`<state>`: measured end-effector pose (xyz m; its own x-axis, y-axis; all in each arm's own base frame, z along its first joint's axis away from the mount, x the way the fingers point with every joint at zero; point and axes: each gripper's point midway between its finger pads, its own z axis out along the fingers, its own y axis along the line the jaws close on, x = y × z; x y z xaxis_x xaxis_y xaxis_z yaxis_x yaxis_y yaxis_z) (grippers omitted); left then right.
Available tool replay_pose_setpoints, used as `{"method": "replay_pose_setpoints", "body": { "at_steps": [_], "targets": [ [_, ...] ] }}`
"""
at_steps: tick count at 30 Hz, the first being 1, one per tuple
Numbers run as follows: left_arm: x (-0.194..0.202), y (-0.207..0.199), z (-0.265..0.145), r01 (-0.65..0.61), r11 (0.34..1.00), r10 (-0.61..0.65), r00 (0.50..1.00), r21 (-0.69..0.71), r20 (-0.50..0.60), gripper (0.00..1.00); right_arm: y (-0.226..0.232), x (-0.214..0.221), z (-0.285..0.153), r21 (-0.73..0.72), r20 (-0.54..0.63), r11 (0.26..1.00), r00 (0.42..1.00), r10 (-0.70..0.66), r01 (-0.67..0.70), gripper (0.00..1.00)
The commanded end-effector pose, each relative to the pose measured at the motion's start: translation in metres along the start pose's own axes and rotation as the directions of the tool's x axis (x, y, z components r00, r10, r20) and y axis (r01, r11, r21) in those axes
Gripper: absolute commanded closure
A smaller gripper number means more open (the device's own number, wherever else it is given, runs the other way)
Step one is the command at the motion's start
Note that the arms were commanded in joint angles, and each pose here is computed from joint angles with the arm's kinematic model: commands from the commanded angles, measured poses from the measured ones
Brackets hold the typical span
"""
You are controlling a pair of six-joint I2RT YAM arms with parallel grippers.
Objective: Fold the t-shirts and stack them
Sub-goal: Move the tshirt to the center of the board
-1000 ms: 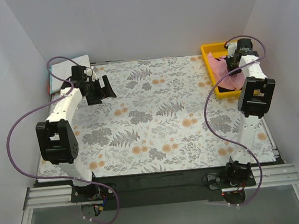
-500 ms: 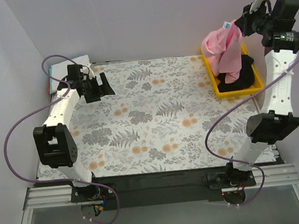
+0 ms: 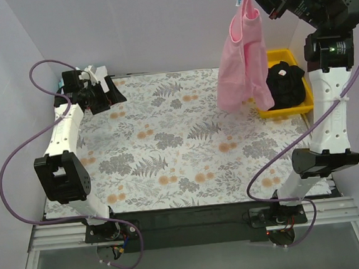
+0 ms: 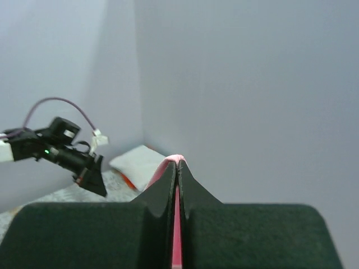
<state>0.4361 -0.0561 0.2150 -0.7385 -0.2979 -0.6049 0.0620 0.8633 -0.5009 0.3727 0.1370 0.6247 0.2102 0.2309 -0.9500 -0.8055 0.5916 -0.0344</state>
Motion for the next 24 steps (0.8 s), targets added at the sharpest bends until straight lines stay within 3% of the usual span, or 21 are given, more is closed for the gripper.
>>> {"method": "replay_pose_setpoints", "body": {
  "at_steps": [1, 6, 10, 13, 14, 16, 17, 18, 20, 21, 22, 23, 24],
  "targets": [
    [-0.021, -0.024, -0.028, -0.033, 0.998, 0.029, 0.997, 0.051, 0.077, 0.06, 0.073, -0.082, 0.008, -0.150, 0.248, 0.987, 0.969, -0.016, 0.054, 0.99],
    [-0.023, -0.028, -0.032, -0.028, 0.998, 0.022, 0.996, 0.063, 0.089, 0.06, 0.116, -0.121, 0.005, -0.175, 0.406, 0.980, 0.914, -0.019, 0.098, 0.99],
    [-0.022, -0.030, -0.034, -0.024, 0.997, 0.017, 0.995, 0.072, 0.096, 0.05, 0.119, -0.113, 0.012, -0.176, 0.414, 0.982, 0.910, 0.005, 0.074, 0.99],
    [-0.022, -0.033, -0.036, -0.029, 0.996, 0.021, 0.995, 0.085, 0.096, 0.06, 0.099, -0.068, 0.018, -0.120, 0.330, 0.993, 0.944, 0.020, 0.021, 0.99],
    [-0.021, -0.031, -0.037, -0.045, 0.996, 0.037, 0.995, 0.083, 0.096, 0.05, 0.088, -0.030, 0.010, -0.073, 0.261, 0.997, 0.965, 0.032, -0.014, 0.99],
    [-0.021, -0.033, -0.043, -0.082, 0.993, 0.073, 0.992, 0.085, 0.106, 0.05, 0.073, 0.006, -0.006, 0.010, 0.192, 1.000, 0.981, -0.028, 0.027, 0.99],
    [-0.015, -0.029, -0.042, -0.120, 0.989, 0.112, 0.989, 0.082, 0.100, 0.05, 0.082, 0.014, -0.026, 0.029, 0.166, 0.999, 0.985, -0.042, 0.038, 0.80],
    [-0.012, -0.031, -0.046, -0.156, 0.984, 0.147, 0.984, 0.083, 0.105, 0.05, 0.068, 0.073, -0.035, 0.069, 0.054, 0.997, 0.998, 0.019, -0.023, 0.62],
    [-0.004, -0.030, -0.048, -0.216, 0.972, 0.208, 0.974, 0.094, 0.088, 0.05, 0.049, 0.143, -0.068, 0.184, -0.139, 0.982, 0.990, -0.007, 0.033, 0.27],
    [0.004, -0.027, -0.050, -0.287, 0.953, 0.282, 0.957, 0.098, 0.063, 0.05, 0.047, 0.157, -0.087, 0.230, -0.193, 0.969, 0.980, -0.044, 0.089, 0.21],
    [0.009, -0.026, -0.051, -0.316, 0.943, 0.313, 0.949, 0.107, 0.047, 0.05, 0.034, 0.215, -0.115, 0.317, -0.338, 0.946, 0.940, 0.050, 0.064, 0.18],
    [0.015, -0.025, -0.051, -0.353, 0.928, 0.352, 0.936, 0.121, 0.031, 0.05, 0.024, 0.229, -0.132, 0.308, -0.418, 0.936, 0.908, -0.028, 0.171, 0.15],
    [0.031, -0.023, -0.052, -0.395, 0.905, 0.402, 0.915, 0.159, -0.013, 0.05, 0.023, 0.241, -0.141, 0.292, -0.467, 0.937, 0.884, -0.036, 0.192, 0.13]
  ]
}}
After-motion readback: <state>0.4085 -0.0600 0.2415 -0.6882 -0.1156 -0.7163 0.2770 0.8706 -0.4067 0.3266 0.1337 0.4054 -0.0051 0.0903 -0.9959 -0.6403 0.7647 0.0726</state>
